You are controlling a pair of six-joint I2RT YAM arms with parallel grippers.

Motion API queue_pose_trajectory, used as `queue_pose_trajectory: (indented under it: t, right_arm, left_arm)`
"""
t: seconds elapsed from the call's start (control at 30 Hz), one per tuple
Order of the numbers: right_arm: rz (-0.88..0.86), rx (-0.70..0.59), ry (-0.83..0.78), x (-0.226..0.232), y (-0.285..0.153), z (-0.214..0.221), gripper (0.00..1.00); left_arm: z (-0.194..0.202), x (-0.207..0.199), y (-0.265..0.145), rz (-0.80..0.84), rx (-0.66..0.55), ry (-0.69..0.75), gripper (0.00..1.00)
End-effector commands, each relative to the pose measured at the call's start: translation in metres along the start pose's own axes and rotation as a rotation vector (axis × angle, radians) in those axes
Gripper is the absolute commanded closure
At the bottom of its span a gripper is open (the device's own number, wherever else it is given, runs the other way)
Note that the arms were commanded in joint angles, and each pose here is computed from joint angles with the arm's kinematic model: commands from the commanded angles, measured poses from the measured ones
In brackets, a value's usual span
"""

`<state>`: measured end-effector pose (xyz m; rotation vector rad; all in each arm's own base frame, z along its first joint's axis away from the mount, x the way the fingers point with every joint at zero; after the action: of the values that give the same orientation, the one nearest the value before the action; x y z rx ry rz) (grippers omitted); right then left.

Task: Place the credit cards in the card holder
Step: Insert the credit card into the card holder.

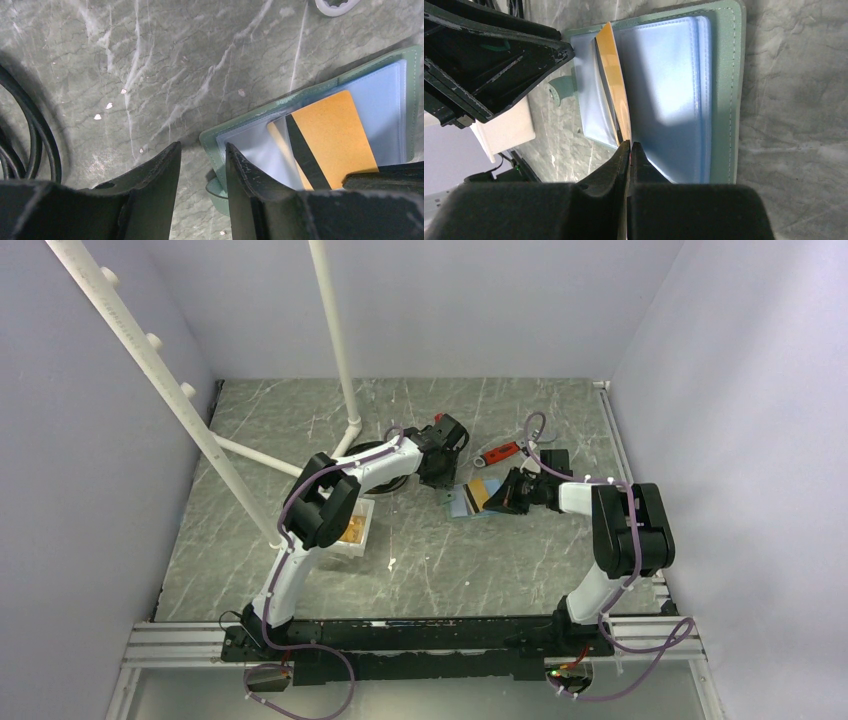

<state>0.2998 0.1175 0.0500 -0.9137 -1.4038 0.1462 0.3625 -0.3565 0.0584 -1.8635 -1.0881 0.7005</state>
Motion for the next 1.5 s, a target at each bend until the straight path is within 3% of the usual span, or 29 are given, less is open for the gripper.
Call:
queue_pose_trajectory:
  t: [0.0, 0.37, 0.63, 0.9, 1.2, 1.47]
  right_arm:
    - [0.045, -0.126, -0.107, 0.007, 0.001, -0.021, 1.0]
    - [0.077, -0.156, -0.137, 0.011, 0.002, -0.024, 1.0]
    - [-0.041, -0.081, -0.028, 0.012, 0.011, 0.008, 1.0]
    - [-0.104, -0.13, 0.045, 0.014, 0.003, 0.011, 1.0]
    - [0.054, -0.212, -0.08, 0.004, -0.014, -0.011, 1.0]
    - [-0.001, -0.164, -0.086, 0.007, -0.005, -0.004, 1.0]
  left_arm:
    - [0.069, 0.027, 0.028, -0.107, 0.243, 0.068, 0.57]
    - [0.069, 0.025, 0.028, -0.099, 0.242, 0.063, 0.58]
    - [0.066, 0.012, 0.024, -0.015, 0.226, 0.012, 0.59]
    - [0.066, 0.009, 0.021, 0.003, 0.222, -0.001, 0.59]
    - [0.068, 0.016, 0.019, -0.03, 0.227, 0.015, 0.6]
    - [0.064, 0.013, 0.019, -0.018, 0.219, 0.014, 0.6]
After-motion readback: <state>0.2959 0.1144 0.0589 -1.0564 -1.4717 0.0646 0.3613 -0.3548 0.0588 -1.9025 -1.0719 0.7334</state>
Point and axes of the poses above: each gripper's point midway between its finger pads, its own y axis out along the fingers, its own x axis along the line the jaws close on, z = x × y, the point moved 4 cm from there along -y, back along the fingers, and after that the axes turned 14 degrees about y, right-handed, at the moved point
